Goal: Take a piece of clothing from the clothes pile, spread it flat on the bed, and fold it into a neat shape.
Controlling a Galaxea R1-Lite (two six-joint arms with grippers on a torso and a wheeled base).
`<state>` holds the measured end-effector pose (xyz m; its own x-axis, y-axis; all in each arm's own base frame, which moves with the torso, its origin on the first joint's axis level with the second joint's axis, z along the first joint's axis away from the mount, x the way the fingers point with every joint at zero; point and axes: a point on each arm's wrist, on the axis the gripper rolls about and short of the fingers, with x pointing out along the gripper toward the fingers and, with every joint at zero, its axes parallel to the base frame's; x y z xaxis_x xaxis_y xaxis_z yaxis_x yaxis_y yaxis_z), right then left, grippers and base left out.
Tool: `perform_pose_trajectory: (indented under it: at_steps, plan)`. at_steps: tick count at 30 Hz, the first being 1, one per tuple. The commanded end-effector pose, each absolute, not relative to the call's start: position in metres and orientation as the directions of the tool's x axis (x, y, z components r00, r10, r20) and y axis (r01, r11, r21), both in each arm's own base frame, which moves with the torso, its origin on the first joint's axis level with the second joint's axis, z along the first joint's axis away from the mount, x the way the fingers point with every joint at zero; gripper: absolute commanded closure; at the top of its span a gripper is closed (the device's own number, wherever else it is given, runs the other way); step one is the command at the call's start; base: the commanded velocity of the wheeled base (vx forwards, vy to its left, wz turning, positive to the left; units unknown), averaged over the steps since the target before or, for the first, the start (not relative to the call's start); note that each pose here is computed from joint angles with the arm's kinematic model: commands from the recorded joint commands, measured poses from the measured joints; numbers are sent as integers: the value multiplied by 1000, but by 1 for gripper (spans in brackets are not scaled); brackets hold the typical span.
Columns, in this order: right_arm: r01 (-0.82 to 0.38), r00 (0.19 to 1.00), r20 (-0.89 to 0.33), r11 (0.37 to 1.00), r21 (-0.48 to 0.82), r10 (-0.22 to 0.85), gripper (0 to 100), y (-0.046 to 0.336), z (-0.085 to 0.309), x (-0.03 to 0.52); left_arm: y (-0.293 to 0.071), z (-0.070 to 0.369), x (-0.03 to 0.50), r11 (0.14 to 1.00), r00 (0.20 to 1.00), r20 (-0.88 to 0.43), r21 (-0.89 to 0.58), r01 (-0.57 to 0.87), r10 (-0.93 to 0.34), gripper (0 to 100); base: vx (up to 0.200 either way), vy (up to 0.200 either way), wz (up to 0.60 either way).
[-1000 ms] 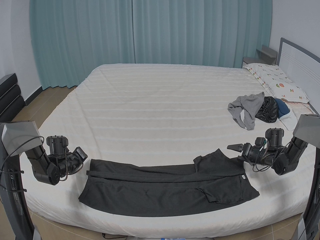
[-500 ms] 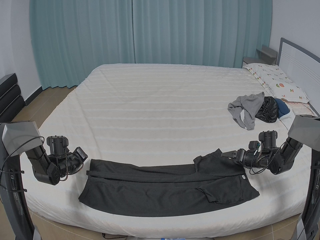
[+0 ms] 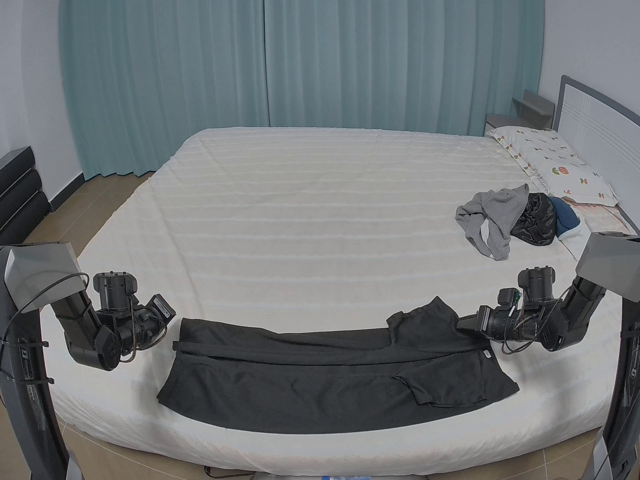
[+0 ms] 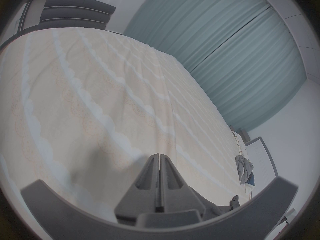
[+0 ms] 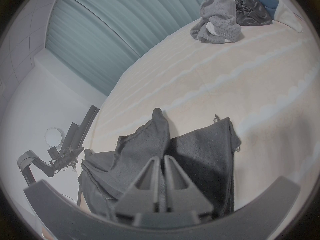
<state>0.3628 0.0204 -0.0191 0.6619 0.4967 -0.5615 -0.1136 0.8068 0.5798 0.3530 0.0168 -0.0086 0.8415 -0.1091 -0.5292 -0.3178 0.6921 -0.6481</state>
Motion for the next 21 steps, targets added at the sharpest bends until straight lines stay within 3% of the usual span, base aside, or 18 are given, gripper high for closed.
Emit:
perform_pose_trajectory:
  at_steps: [1, 13, 21]
  plan:
    - [-115, 667, -557, 807, 580, 495, 100, 19, -14, 359, 18, -8, 353, 691, 842, -528, -649, -319, -107, 100, 0, 0, 0]
    - [-145, 676, -494, 756, 638, 547, 100, 5, 21, 338, 17, -6, 351, 691, 844, -526, -649, -317, -107, 100, 0, 0, 0]
    - [-100, 650, -532, 755, 648, 543, 100, 0, 11, 320, 16, 0, 345, 692, 844, -526, -649, -315, -110, 100, 0, 0, 0]
